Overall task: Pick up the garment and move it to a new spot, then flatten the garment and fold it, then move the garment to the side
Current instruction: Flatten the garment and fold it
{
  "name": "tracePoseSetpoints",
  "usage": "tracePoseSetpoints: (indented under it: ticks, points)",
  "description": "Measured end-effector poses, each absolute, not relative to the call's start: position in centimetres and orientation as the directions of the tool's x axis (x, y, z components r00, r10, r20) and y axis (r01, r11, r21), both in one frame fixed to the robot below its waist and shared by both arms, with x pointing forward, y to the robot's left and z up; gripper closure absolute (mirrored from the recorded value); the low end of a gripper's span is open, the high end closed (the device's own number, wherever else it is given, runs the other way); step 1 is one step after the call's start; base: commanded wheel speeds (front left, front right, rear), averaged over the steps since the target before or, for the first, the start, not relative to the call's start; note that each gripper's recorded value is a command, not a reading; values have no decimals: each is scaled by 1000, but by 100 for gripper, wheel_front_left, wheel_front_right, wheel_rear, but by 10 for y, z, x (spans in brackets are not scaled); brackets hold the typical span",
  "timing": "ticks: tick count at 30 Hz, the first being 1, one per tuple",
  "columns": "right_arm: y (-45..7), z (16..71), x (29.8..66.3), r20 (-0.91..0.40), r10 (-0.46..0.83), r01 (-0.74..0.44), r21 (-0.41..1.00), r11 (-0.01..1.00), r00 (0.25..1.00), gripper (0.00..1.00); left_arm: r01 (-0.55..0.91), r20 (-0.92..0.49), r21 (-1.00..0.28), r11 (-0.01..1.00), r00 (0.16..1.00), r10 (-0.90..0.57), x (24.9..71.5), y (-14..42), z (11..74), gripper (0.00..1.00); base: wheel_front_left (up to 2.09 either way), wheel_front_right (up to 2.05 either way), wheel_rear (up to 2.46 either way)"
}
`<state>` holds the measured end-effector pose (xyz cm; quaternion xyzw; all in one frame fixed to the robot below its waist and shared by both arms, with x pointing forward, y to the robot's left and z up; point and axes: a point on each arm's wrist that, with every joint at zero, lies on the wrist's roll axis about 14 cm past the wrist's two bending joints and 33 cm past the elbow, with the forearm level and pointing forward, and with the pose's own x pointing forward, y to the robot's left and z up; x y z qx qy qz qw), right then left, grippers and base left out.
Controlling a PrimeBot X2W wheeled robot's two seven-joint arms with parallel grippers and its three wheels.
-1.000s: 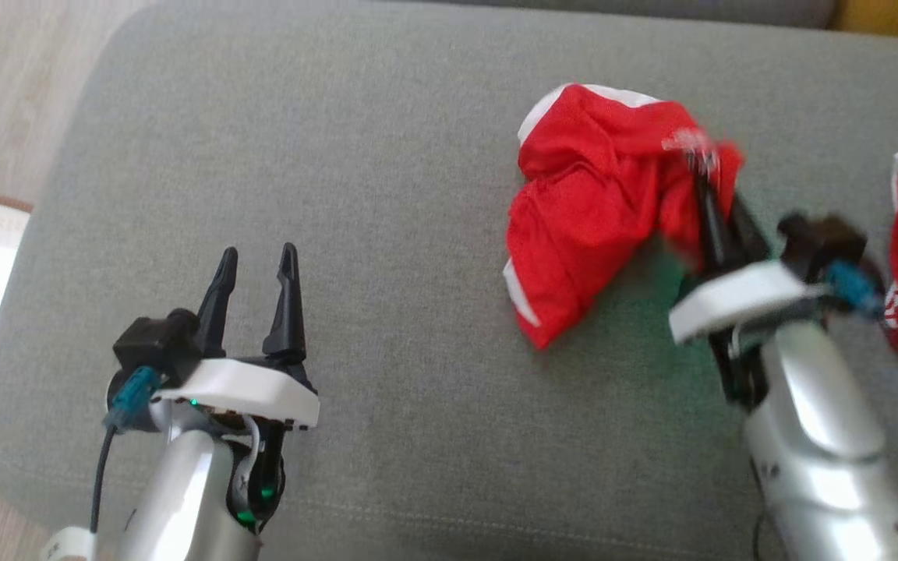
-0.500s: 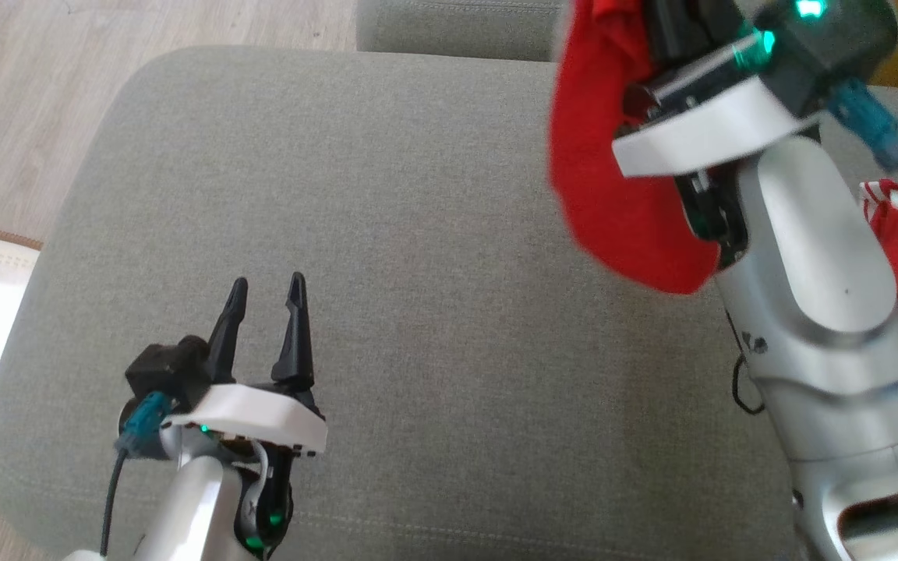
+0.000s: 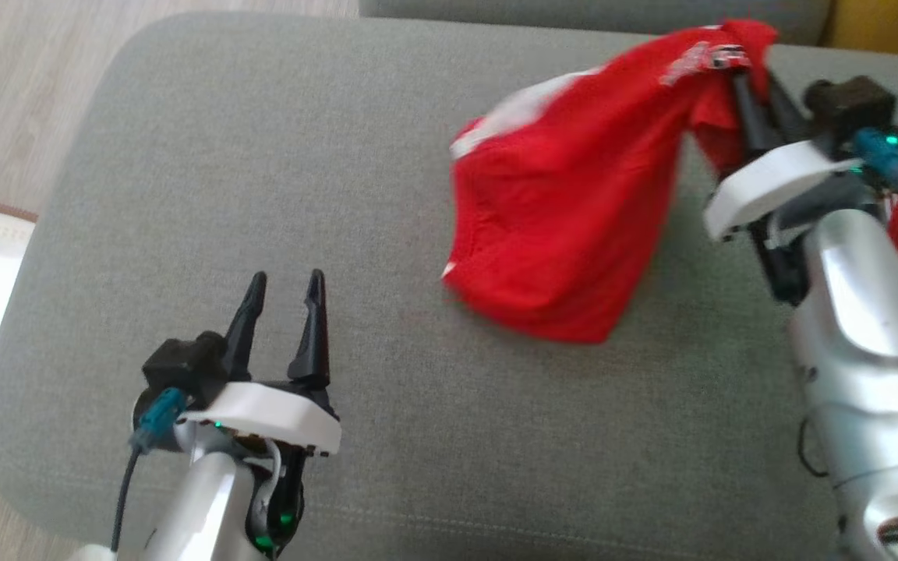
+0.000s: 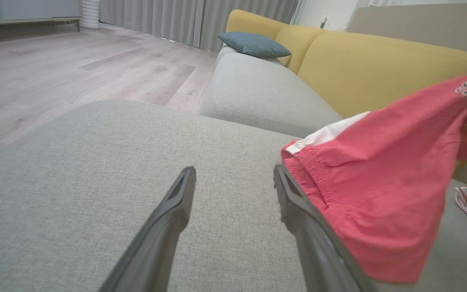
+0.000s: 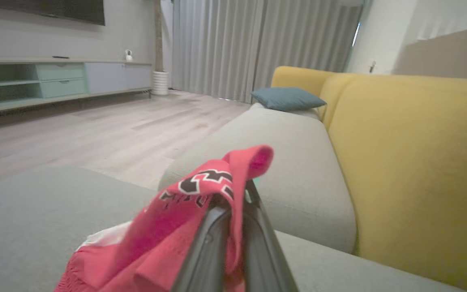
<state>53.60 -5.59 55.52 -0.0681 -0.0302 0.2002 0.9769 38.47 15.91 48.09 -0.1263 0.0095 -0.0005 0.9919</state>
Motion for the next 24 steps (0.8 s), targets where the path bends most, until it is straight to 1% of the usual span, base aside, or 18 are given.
tracePoseSetpoints:
  ticks: [5, 6, 7, 9, 12, 18, 21, 24]
  points:
    - [-75, 533, 553, -28, 336, -337, -141, 931, 941, 100, 5, -28, -241, 971, 1000, -12, 389, 159, 477, 0, 0, 0, 0]
    - [-76, 529, 556, -43, 331, -334, -150, 931, 943, 73, 6, -26, -239, 971, 1000, -13, 391, 159, 478, 0, 0, 0, 0]
    - [-79, 525, 558, -58, 323, -329, -162, 930, 944, 0, 7, -24, -238, 971, 1000, -13, 392, 159, 478, 0, 0, 0, 0]
    - [-87, 518, 561, -86, 302, -312, -169, 935, 950, 0, 8, -26, -238, 971, 1000, -15, 393, 158, 478, 0, 0, 0, 0]
    - [-100, 515, 563, -84, 266, -276, -150, 949, 960, 0, 17, -30, -240, 971, 999, -25, 395, 155, 476, 0, 0, 0, 0]
    - [-129, 527, 557, -16, 191, -191, -94, 977, 982, 0, 66, -16, -250, 966, 997, -73, 403, 138, 479, 0, 0, 0, 0]
    - [-148, 531, 544, 20, 149, -147, -64, 987, 989, 0, 104, 6, -254, 962, 994, -106, 409, 127, 486, 0, 0, 0, 0]
    - [-167, 525, 521, 34, 99, -98, -17, 995, 994, 0, 141, 24, -260, 955, 990, -140, 413, 114, 491, 0, 0, 0, 0]
